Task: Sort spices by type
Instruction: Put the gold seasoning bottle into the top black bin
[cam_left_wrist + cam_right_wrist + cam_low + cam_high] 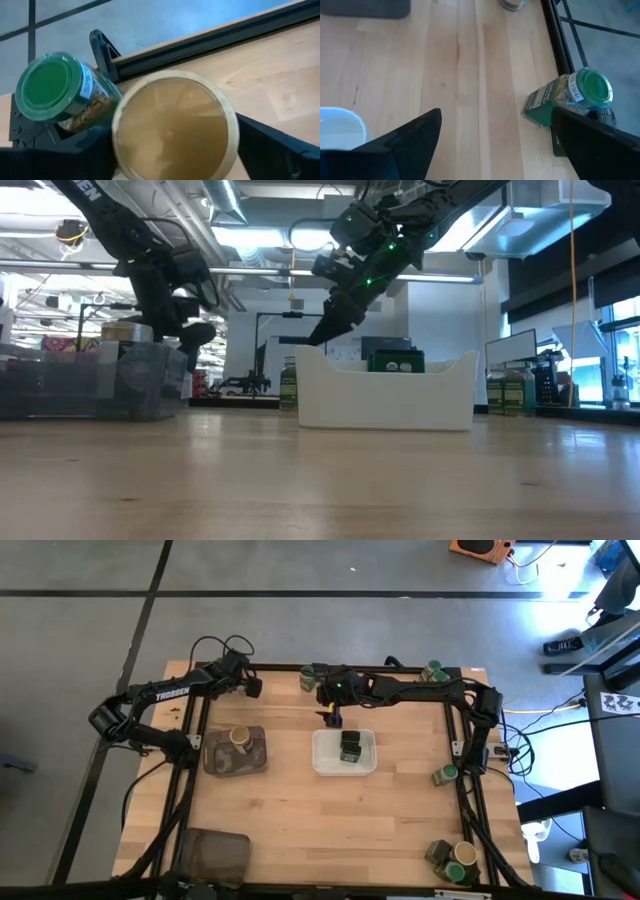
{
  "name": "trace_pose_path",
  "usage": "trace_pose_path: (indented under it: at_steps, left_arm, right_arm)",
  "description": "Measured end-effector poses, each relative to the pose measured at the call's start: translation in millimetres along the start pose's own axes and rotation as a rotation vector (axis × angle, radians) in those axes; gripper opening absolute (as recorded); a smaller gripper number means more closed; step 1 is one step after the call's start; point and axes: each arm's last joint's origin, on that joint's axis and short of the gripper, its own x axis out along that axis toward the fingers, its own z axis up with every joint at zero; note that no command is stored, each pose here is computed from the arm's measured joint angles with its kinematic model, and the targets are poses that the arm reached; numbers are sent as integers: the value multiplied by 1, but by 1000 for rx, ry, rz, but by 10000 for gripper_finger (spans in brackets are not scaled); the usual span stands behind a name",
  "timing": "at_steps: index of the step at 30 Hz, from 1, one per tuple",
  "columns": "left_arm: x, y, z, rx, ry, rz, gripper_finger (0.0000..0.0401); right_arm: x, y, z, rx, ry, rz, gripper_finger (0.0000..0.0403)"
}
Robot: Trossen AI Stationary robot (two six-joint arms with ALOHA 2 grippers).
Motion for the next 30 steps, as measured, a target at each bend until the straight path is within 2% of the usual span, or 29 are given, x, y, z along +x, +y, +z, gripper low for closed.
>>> trace_pose_path:
  at_steps: [5, 20, 24, 30]
  left_arm:
    - [0, 0, 1, 28, -8, -4, 277]
    - [-5, -8, -1, 76, -5, -17, 282]
    - [-21, -14, -1, 132, 26, -49, 275]
    - [-62, -20, 5, 172, -38, -124, 273]
  right_arm:
    - [0, 1, -1, 1, 12, 5, 376]
    - [0, 1, -2, 60, 16, 6, 376]
    - [0, 2, -4, 62, 37, 15, 376]
    - [0, 2, -4, 55, 44, 18, 376]
